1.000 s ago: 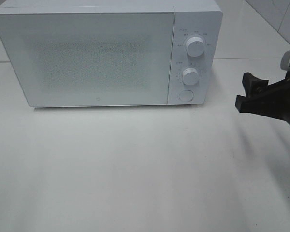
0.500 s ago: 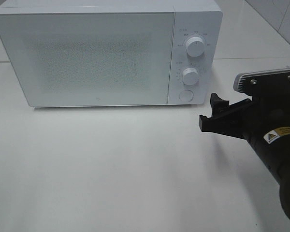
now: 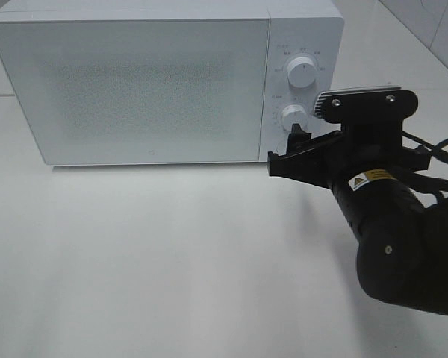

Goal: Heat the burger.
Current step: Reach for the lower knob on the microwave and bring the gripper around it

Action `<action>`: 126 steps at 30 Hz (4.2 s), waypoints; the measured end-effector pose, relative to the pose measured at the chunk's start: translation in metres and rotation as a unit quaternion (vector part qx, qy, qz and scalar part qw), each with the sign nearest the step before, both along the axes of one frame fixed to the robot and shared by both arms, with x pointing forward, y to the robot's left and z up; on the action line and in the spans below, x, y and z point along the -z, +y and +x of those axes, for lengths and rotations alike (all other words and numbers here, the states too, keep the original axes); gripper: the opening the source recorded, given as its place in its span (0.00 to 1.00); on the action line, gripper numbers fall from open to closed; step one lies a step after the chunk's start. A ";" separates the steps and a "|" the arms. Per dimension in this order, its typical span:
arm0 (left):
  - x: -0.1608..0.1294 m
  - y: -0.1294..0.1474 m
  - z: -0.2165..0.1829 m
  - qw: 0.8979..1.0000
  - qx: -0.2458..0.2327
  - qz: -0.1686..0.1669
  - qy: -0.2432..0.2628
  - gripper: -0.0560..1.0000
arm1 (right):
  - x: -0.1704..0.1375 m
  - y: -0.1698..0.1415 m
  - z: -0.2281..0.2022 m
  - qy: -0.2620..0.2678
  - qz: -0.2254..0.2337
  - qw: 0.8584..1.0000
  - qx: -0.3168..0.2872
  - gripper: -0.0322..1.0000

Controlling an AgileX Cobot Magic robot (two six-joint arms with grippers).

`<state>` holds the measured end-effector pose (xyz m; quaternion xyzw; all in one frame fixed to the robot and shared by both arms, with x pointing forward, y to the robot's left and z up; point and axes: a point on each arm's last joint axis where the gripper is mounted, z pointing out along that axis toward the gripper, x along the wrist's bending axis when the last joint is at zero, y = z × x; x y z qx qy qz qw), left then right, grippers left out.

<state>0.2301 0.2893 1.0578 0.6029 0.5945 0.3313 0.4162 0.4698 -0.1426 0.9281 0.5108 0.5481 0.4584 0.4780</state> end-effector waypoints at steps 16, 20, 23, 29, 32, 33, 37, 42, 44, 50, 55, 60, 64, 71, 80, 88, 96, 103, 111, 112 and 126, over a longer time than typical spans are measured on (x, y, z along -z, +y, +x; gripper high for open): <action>0.000 0.000 0.000 1.000 0.000 0.000 0.000 0.97 | 0.007 0.010 0.046 -0.025 0.005 1.000 0.004 0.74; 0.000 0.000 0.000 1.000 0.000 0.000 0.000 0.97 | 0.011 0.011 0.057 -0.028 0.006 1.000 0.009 0.74; 0.000 0.000 0.000 1.000 0.000 0.000 0.000 0.97 | 0.016 0.014 0.060 -0.027 0.002 1.000 0.005 0.74; 0.000 0.000 0.000 1.000 0.000 0.000 0.000 0.97 | 0.022 0.020 0.066 -0.027 0.000 1.000 0.003 0.74; 0.000 0.000 0.000 1.000 0.000 0.000 0.000 0.97 | 0.025 0.022 0.069 -0.027 0.003 1.000 0.003 0.74; 0.000 0.000 0.000 1.000 0.000 0.000 0.000 0.97 | 0.027 0.024 0.071 -0.027 0.009 1.000 0.003 0.74; 0.000 0.000 0.000 1.000 0.000 0.000 0.000 0.97 | 0.032 0.024 0.075 -0.025 0.024 0.999 0.007 0.74; 0.000 0.000 0.000 1.000 0.000 0.000 0.000 0.97 | 0.034 0.023 0.081 -0.026 0.035 0.999 0.013 0.74; 0.000 0.000 0.000 1.000 0.000 0.000 0.000 0.97 | 0.035 0.023 0.082 -0.027 0.034 0.999 0.010 0.74; 0.000 0.000 0.000 1.000 0.000 0.000 0.000 0.97 | 0.039 0.022 0.085 -0.024 0.034 0.999 0.011 0.74; 0.000 0.000 0.000 1.000 0.000 0.000 0.000 0.97 | 0.047 0.026 0.088 -0.020 0.035 0.999 0.008 0.74; 0.000 0.000 0.000 1.000 0.000 0.000 0.000 0.97 | 0.048 0.028 0.090 -0.017 0.036 0.999 0.004 0.74; 0.000 0.000 0.000 1.000 0.000 0.000 0.000 0.97 | 0.048 0.028 0.090 -0.016 0.035 0.999 0.004 0.74; 0.000 0.000 0.000 1.000 0.000 0.000 0.000 0.97 | 0.047 0.028 0.090 -0.015 0.013 1.000 0.008 0.74; 0.000 0.000 0.000 1.000 0.000 0.000 0.000 0.97 | 0.047 0.028 0.089 -0.013 0.009 1.000 0.017 0.73; 0.000 0.000 0.000 1.000 0.000 0.000 0.000 0.97 | 0.045 0.026 0.089 -0.008 0.016 0.999 0.030 0.73; 0.000 0.000 0.000 1.000 0.000 0.000 0.000 0.97 | 0.045 0.026 0.089 -0.009 0.016 0.999 0.029 0.72; 0.000 0.000 0.000 1.000 0.000 0.000 0.000 0.97 | 0.045 0.027 0.089 -0.009 0.015 1.000 0.026 0.64; 0.000 0.000 0.000 1.000 0.000 0.000 0.000 0.97 | 0.045 0.026 0.089 -0.010 0.016 0.999 0.030 0.43; 0.000 0.000 0.000 1.000 0.000 0.000 0.000 0.97 | 0.045 0.026 0.089 -0.010 0.016 0.999 0.030 0.43; 0.000 0.000 0.000 1.000 0.000 0.000 0.000 0.97 | 0.045 0.026 0.089 -0.010 0.016 0.999 0.030 0.43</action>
